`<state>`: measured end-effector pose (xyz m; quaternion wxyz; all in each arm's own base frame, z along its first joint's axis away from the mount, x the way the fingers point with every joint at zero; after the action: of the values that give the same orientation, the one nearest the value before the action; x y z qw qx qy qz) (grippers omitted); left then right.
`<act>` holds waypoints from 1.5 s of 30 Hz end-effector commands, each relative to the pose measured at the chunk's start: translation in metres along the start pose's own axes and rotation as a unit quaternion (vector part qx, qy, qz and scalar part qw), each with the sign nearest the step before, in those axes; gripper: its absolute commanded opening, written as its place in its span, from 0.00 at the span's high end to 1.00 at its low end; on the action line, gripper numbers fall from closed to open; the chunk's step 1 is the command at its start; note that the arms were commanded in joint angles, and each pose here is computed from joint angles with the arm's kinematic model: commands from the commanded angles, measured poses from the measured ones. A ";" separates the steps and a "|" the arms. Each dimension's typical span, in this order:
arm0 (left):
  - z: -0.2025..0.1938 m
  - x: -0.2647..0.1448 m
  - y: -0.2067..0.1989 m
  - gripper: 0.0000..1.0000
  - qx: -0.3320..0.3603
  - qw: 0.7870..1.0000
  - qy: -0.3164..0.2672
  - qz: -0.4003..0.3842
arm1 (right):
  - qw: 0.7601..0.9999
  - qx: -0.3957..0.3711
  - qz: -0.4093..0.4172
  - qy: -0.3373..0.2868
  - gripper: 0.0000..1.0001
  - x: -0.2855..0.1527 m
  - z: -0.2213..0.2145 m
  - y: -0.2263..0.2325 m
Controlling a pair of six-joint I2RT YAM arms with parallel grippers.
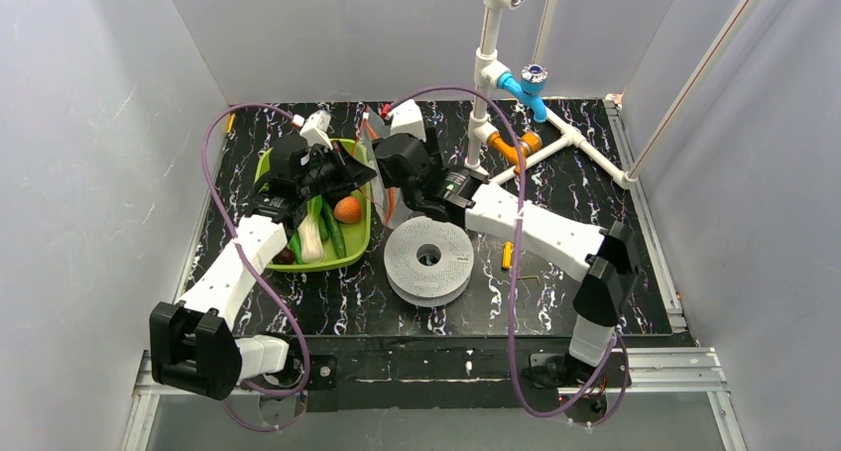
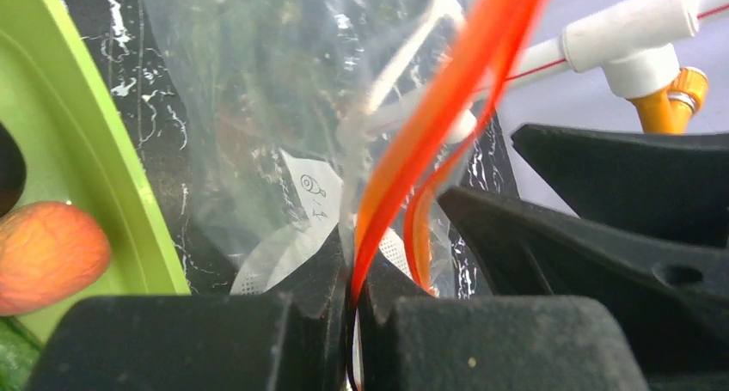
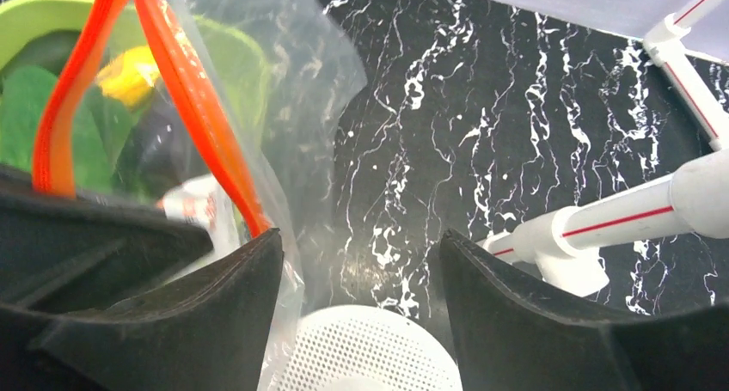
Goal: Place the food in the zip-top bag and seal the zipper
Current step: Open the zipper of the food storage bag.
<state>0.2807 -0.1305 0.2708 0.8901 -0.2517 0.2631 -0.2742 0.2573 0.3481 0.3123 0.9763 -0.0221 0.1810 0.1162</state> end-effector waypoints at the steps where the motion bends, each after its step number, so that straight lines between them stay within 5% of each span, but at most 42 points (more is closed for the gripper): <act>1: 0.009 -0.003 0.000 1.00 -0.011 0.999 -0.002 0.046 | 0.993 0.029 0.108 -0.035 0.25 -0.033 0.025 0.001; 14: 0.012 0.001 0.004 1.00 -0.043 0.996 -0.011 0.080 | 0.989 0.003 0.145 -0.004 0.22 -0.056 0.014 0.027; 24: 0.013 0.000 0.003 1.00 -0.042 0.996 -0.012 0.078 | 0.982 -0.064 0.179 -0.007 0.42 -0.052 0.001 0.037; 34: 0.013 -0.001 0.002 1.00 -0.038 0.996 -0.013 0.075 | 0.979 -0.098 0.178 0.013 0.46 -0.037 -0.012 0.049; 42: 0.013 -0.001 0.002 1.00 -0.037 0.996 -0.011 0.076 | 0.984 -0.113 0.135 0.012 0.59 -0.031 -0.011 0.046; 45: 0.013 -0.001 0.002 1.00 -0.037 0.996 -0.010 0.076 | 0.983 -0.096 0.154 0.004 0.53 -0.040 -0.003 0.043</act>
<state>0.2876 -0.1239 0.2614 0.8940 -0.2721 0.3056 -0.1824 0.2114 0.3867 0.2850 0.9280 -0.1267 0.2132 0.2782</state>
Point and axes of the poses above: each gripper's point midway between its finger pads, its own x axis out along the fingers, its own y axis along the line the jaws close on, z = x × y, the point moved 9 cm from there along -x, back along the fingers, and after that the axes turned 5 degrees about x, right-handed, at the moved point
